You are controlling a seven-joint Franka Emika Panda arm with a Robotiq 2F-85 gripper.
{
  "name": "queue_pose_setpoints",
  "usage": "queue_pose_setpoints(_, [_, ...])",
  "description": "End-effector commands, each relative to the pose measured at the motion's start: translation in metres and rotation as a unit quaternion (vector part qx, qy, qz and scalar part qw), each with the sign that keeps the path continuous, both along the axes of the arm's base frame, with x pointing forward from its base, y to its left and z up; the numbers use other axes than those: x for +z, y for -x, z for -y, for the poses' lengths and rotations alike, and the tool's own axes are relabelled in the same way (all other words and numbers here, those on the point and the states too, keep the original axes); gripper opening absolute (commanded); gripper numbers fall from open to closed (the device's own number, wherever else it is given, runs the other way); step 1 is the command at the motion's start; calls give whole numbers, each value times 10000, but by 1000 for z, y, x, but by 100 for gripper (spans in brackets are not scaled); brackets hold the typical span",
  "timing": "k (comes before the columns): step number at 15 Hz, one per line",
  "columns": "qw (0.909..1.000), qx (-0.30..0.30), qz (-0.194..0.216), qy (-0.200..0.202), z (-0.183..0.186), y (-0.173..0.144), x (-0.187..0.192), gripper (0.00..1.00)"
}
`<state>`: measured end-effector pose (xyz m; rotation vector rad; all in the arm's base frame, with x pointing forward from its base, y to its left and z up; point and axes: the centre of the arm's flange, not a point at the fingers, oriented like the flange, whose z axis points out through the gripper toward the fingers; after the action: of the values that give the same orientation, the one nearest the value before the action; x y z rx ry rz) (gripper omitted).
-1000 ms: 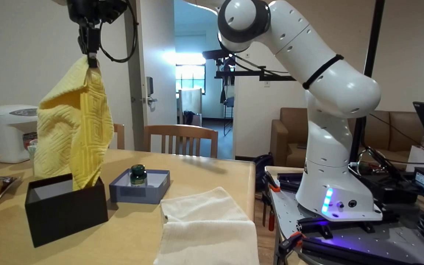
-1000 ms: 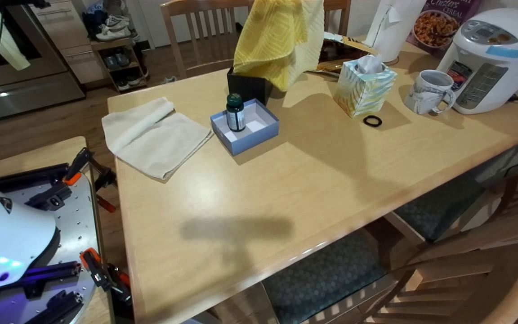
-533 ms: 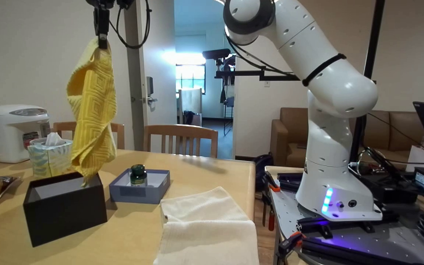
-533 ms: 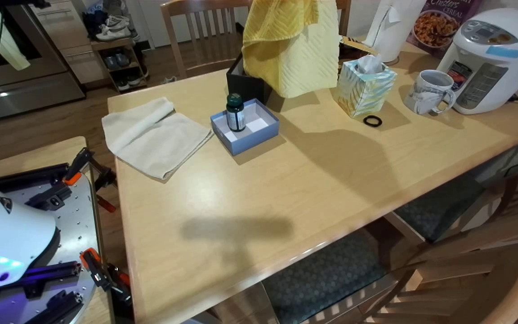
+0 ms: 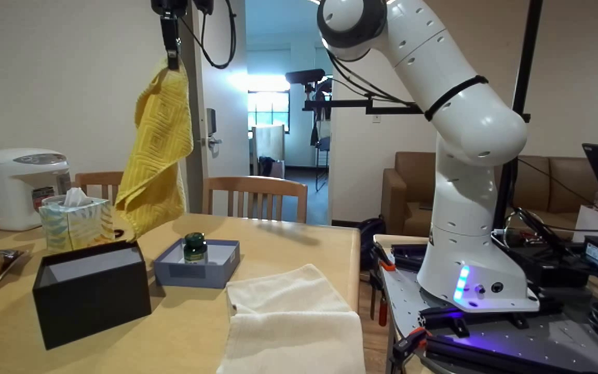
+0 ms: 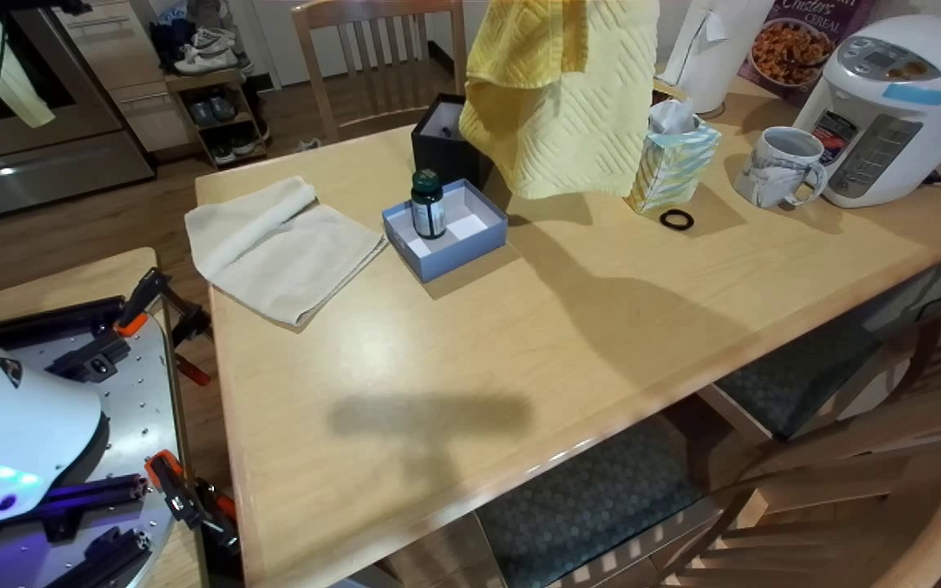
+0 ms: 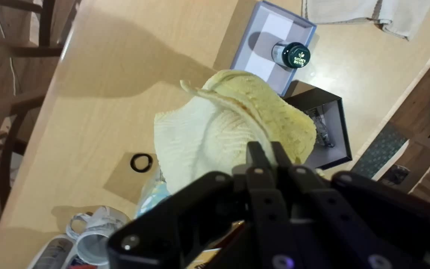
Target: Remove the yellow towel from the black box and place it on the table
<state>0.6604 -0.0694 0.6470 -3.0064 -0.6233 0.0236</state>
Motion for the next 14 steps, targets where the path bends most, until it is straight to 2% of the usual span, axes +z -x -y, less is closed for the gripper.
queue_pose_setpoints(1, [9972,-693,-160,-232,32,54,-22,5])
queue_pose_setpoints(5, [9909,-1200,-141,-586,73,71,-29,5])
queue_pose_setpoints(8, [9889,-1200,-170,-855,92,68,-43,5])
queue_pose_setpoints(10, [9884,-1042,-119,-1095,90,54,-66,5])
queue_pose_setpoints(14, [9838,-763,-68,-1622,72,13,-139,5])
